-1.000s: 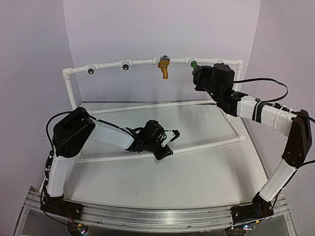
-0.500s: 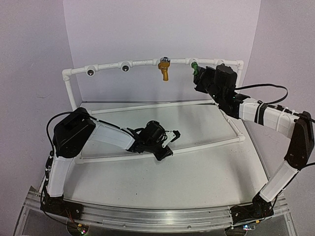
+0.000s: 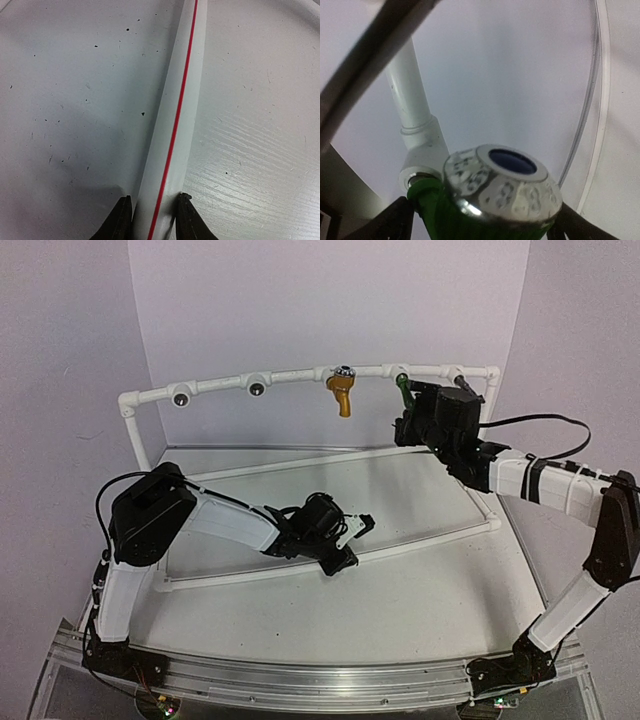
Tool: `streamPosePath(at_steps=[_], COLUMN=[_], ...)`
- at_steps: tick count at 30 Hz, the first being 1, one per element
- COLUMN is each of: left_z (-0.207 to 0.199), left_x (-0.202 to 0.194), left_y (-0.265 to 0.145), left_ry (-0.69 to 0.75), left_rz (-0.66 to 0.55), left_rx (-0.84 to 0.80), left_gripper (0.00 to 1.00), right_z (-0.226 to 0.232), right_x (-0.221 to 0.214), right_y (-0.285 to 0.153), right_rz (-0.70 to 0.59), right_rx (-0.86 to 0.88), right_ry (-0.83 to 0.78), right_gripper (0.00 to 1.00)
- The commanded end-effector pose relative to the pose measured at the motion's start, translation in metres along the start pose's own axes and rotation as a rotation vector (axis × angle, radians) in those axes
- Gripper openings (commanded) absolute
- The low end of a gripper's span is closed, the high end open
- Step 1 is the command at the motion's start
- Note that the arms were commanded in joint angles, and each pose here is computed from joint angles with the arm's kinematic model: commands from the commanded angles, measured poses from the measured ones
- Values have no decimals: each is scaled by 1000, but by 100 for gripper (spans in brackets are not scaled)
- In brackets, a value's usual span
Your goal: Install the water faucets
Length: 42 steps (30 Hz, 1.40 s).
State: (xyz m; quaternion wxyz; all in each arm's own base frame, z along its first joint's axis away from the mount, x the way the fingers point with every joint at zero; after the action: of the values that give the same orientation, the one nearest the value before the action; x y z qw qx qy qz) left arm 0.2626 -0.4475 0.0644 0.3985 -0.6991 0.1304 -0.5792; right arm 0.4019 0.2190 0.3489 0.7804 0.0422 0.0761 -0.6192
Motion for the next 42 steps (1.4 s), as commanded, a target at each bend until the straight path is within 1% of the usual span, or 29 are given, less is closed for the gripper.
streamPosePath(at_steps=[1,3,8,11,16,18,21,23,24,26,28,29,33,34,36,38,40,42], left_z=[-59,-59,-60,-61,-60,-60,-60,-58,-55,-48,-35,-29,-9,-7,-6,-10,-13,-15], left_x=[-95,-95,-95,-95,-96,-96,-95,-91,-88,-77,-67,-58,-28,-19,-5,10,20,29], left_y=[10,10,11,11,11,10,6,3,1,-9,-21,-28,-61,-71,-88,-105,-118,-130], left_ry=[-57,-58,-58,-56,-54,-53,-56,-62,-75,-110,-167,-195,-255,-258,-269,-276,-293,-304], left_rz=[389,390,390,392,397,396,391,379,366,310,249,216,109,80,35,-10,-41,-71], left_rx=[-221,-223,-229,-229,-219,-220,-219,-205,-194,-210,-217,-224,-250,-257,-275,-310,-339,-353], left_gripper=[12,12,12,12,13,14,17,25,31,44,55,59,69,70,73,76,77,78], right_z=[15,11,20,26,17,4,-16,-37,-50,-81,-108,-122,-165,-178,-194,-213,-230,-243], right_x=[1,6,5,4,6,9,11,10,11,18,25,25,20,22,29,41,48,47], right_y=[-20,-28,-41,-48,-68,-77,-85,-85,-85,-83,-79,-75,-52,-46,-32,-25,-25,-26], right_rz=[-5,-20,9,16,29,36,86,158,204,263,313,362,537,581,665,721,780,848], right_rx=[39,36,86,103,28,-54,-169,-241,-289,-410,-502,-535,-620,-655,-696,-749,-773,-750], right_ry=[-145,-176,-290,-345,-466,-539,-754,-969,-1095,-1287,-1414,-1470,-1627,-1636,-1587,-1537,-1486,-1476], right_gripper=[92,92,97,93,90,88,89,91,92,94,96,97,98,98,98,98,97,96])
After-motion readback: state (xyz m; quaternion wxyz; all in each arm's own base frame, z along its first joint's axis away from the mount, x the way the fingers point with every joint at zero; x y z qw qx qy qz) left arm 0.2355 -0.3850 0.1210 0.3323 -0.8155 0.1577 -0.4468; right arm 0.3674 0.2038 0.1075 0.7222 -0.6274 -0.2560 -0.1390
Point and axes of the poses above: each gripper's point midway between its finger pads, its own y axis out along the fingers, its own z axis along the line the jaws close on, x = y × z, the point moved 6 cm from there along -y, back along the fingers
